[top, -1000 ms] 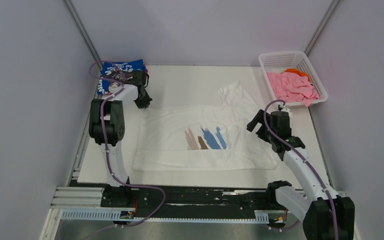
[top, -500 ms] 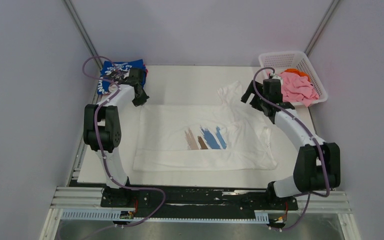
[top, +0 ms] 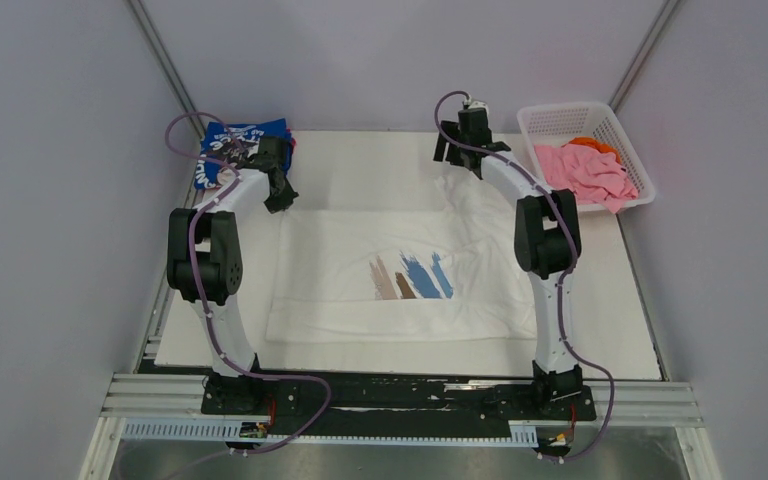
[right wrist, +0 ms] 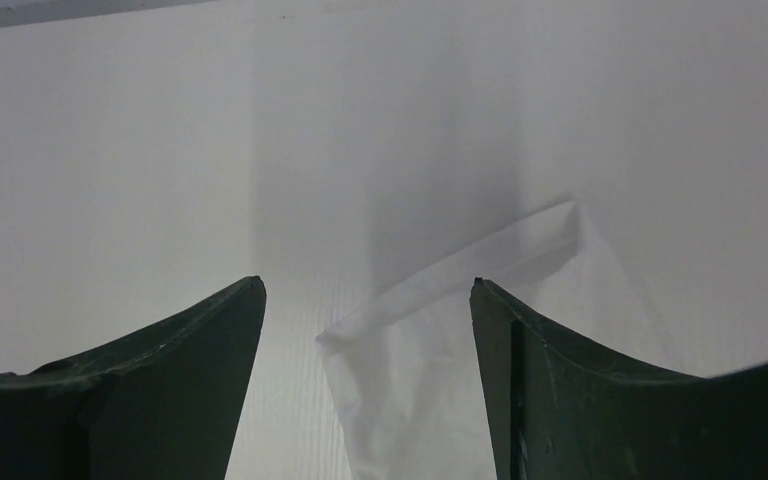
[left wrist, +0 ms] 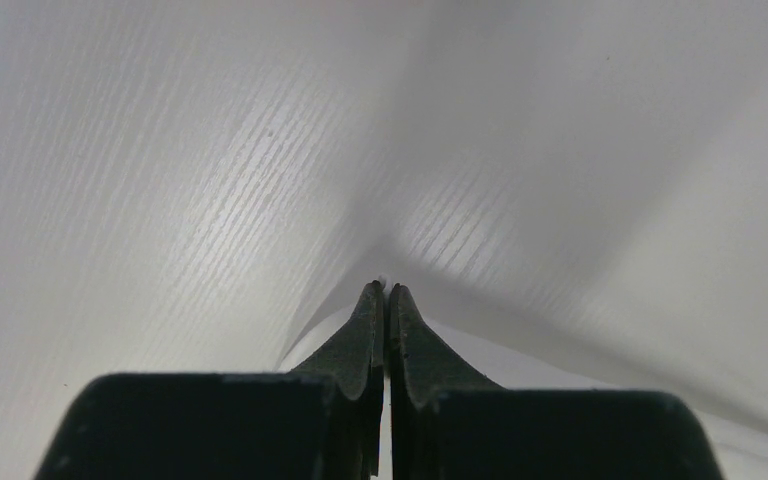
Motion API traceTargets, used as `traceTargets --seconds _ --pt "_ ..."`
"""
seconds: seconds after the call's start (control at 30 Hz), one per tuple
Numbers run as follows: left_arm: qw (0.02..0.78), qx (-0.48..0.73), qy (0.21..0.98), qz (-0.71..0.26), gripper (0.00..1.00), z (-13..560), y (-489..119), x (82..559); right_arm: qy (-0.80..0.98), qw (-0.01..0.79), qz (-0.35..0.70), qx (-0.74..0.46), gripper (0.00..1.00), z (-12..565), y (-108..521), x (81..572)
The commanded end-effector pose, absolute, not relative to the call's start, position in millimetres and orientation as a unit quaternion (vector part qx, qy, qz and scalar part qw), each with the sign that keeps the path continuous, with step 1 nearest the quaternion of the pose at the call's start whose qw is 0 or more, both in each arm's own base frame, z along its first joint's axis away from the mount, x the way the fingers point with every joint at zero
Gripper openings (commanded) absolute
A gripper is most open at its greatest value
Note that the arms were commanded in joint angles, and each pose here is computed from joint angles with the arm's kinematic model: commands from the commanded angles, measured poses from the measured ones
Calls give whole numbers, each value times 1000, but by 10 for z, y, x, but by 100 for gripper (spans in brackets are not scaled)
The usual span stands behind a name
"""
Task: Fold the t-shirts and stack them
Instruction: Grab the side of the flattened tshirt furthest away from the robot with both arms
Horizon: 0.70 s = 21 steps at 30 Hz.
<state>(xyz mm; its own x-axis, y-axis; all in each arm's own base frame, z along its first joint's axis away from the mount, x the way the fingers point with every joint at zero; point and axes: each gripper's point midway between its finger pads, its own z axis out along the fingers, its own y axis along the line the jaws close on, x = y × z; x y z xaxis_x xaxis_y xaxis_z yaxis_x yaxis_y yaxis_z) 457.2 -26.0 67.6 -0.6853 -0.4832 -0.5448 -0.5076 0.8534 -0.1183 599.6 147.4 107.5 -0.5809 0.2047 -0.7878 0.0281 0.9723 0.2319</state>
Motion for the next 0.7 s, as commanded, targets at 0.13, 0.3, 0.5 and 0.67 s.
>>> traceTargets --seconds 0.13,0.3,0.5,0.67 --pt "293 -270 917 37 0 716 -196 4574 900 426 44 76 80 601 1390 6268" --pt "293 -269 917 35 0 712 -205 4582 913 399 38 79 82 369 1418 6210" --pt "297 -271 915 39 0 747 -185 4570 918 389 4 75 73 338 1410 6008" --pt "300 -274 913 43 0 773 -162 4555 916 392 -36 76 63 379 1306 5911"
